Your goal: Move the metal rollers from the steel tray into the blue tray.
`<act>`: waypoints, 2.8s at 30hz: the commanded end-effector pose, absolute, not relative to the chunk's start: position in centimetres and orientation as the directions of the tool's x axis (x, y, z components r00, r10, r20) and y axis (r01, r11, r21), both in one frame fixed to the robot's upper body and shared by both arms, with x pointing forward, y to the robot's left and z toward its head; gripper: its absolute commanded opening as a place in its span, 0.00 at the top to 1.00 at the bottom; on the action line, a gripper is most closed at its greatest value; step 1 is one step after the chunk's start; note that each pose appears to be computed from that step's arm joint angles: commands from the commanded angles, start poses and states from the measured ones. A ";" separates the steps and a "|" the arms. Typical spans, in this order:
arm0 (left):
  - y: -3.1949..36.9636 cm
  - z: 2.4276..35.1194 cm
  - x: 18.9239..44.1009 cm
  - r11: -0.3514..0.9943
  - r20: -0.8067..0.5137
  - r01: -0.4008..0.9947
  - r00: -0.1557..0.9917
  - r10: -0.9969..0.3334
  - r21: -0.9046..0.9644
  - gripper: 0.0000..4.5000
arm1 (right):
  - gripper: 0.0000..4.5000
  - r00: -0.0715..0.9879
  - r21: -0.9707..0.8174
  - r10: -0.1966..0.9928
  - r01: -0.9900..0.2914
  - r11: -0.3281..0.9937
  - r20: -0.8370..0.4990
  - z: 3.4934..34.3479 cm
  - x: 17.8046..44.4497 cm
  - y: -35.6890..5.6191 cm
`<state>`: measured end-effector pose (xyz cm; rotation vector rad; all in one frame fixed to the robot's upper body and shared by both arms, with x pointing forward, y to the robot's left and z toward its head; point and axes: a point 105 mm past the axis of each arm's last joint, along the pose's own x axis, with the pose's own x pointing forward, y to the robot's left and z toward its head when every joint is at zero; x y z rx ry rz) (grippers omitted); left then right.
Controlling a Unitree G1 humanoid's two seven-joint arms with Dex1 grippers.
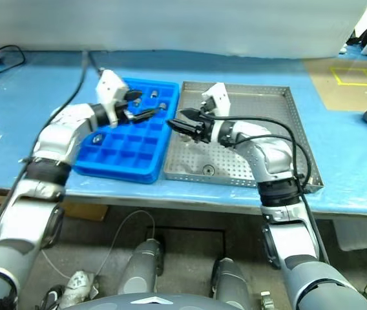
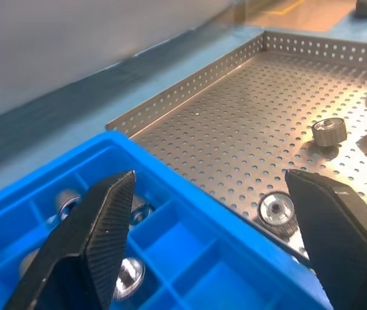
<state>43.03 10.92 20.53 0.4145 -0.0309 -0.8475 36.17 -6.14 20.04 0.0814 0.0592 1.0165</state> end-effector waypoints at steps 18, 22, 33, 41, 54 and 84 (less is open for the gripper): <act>2.4 13.7 36.7 -0.537 -0.759 0.732 -0.042 -0.650 0.420 0.13 | 0.25 0.793 0.115 0.605 -0.609 0.785 0.070 20.2 32.6 -12.2; 1.1 13.3 36.5 -0.527 -0.738 0.723 -0.035 -0.674 0.447 0.13 | 0.25 0.826 0.134 0.561 -0.563 0.815 0.062 19.6 31.7 -13.1; 0.0 10.4 36.4 -0.508 -0.767 0.752 -0.004 -0.641 0.420 0.13 | 0.25 0.859 0.156 0.512 -0.509 0.847 0.023 18.2 30.7 -13.4; 1.2 8.9 36.0 -0.538 -0.827 0.777 -0.040 -0.560 0.327 0.13 | 0.25 0.870 0.154 0.492 -0.487 0.859 0.009 17.9 30.5 -13.8; 1.7 8.5 36.3 -0.498 -0.827 0.808 -0.021 -0.561 0.317 0.60 | 0.25 0.873 0.146 0.487 -0.482 0.864 0.007 18.0 30.7 -13.9; 4.7 16.2 38.2 -0.290 -0.649 0.897 -0.004 -0.761 0.334 0.24 | 0.25 0.824 0.160 0.566 -0.559 0.813 0.005 17.2 32.3 -11.7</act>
